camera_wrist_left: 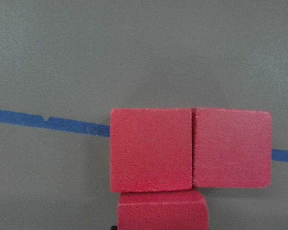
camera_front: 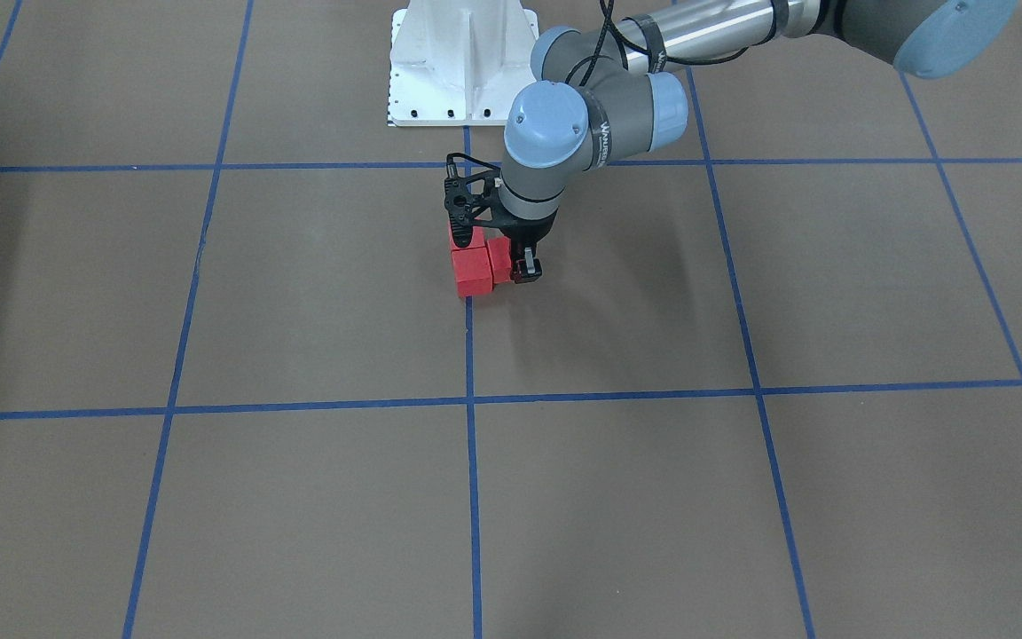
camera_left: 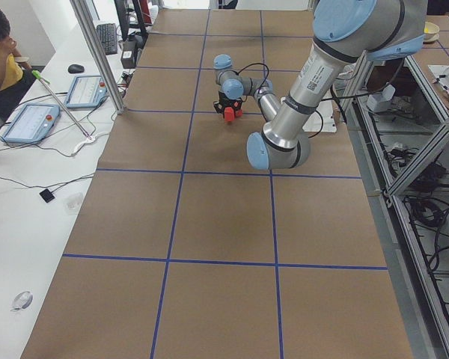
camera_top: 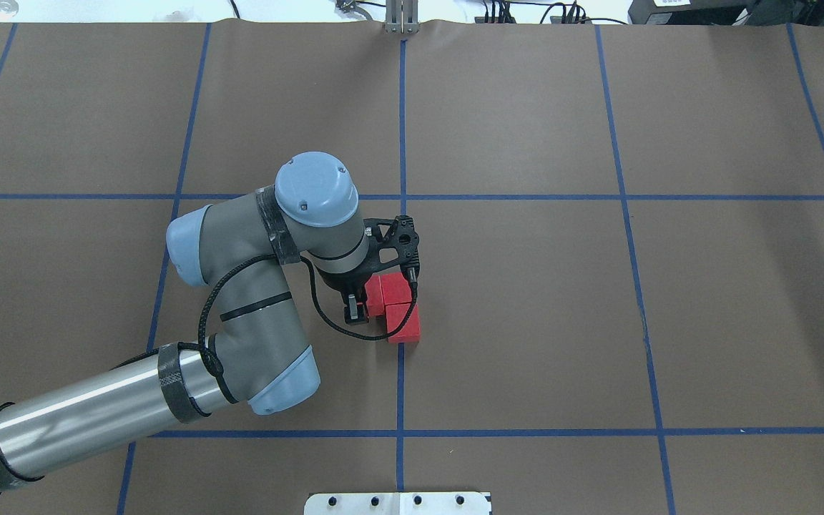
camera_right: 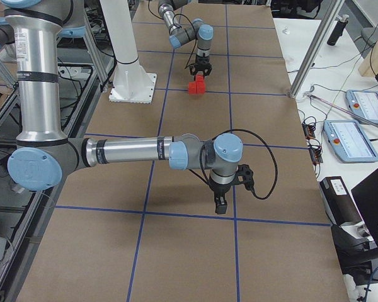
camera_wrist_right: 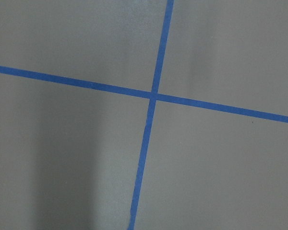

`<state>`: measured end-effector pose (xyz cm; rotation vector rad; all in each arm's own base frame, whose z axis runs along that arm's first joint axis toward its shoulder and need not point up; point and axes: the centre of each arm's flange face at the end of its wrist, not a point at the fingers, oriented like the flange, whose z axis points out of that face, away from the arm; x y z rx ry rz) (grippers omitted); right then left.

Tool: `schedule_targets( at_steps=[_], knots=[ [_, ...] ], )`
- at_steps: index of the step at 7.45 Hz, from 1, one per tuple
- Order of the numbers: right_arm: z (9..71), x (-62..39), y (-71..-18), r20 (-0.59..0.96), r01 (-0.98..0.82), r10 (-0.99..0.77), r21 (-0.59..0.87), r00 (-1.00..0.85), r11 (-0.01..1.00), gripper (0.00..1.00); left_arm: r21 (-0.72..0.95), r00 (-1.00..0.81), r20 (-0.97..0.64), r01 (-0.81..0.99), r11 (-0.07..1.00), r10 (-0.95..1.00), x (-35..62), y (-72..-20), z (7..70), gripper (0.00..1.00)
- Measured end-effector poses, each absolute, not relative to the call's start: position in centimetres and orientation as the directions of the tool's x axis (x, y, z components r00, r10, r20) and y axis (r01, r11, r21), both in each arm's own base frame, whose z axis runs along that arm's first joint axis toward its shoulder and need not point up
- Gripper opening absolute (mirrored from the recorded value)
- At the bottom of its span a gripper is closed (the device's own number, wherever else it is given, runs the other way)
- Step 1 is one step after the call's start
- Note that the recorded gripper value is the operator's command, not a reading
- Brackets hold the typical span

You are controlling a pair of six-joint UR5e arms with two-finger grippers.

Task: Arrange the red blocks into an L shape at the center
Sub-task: 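Lower the cube beside the farther center cube and settle it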

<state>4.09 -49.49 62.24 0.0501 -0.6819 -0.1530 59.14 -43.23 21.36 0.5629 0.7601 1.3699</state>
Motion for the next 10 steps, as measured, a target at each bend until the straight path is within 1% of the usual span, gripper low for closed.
schedule_targets(
  at_steps=[1,4,5,7,10],
  knots=[
    [62.24,4.09,-49.49,0.624,0.124,-0.157,0.096,0.766,0.988,0.99,0.747,0.032,-0.151,-0.651,0.135,0.988,59.28,-43.31,21.29,0.18],
    [62.23,4.08,-49.49,0.624,0.124,-0.157,0.096,0.765,0.988,0.99,0.744,0.033,-0.154,-0.654,0.138,0.988,59.54,-43.46,21.27,0.23],
    [62.19,4.08,-49.51,0.624,0.124,-0.158,0.097,0.765,0.987,0.99,0.744,0.033,-0.154,-0.654,0.138,0.988,59.55,-43.48,21.26,0.27],
    [62.11,4.08,-49.55,0.624,0.124,-0.159,0.099,0.765,0.987,0.99,0.742,0.035,-0.154,-0.655,0.14,0.987,59.56,-43.59,21.37,0.3],
    [61.81,4.06,-49.86,0.623,0.124,-0.162,0.105,0.765,0.987,0.99,0.752,0.035,-0.147,-0.645,0.135,0.988,59.98,-43.9,21.82,0.37]
  ],
)
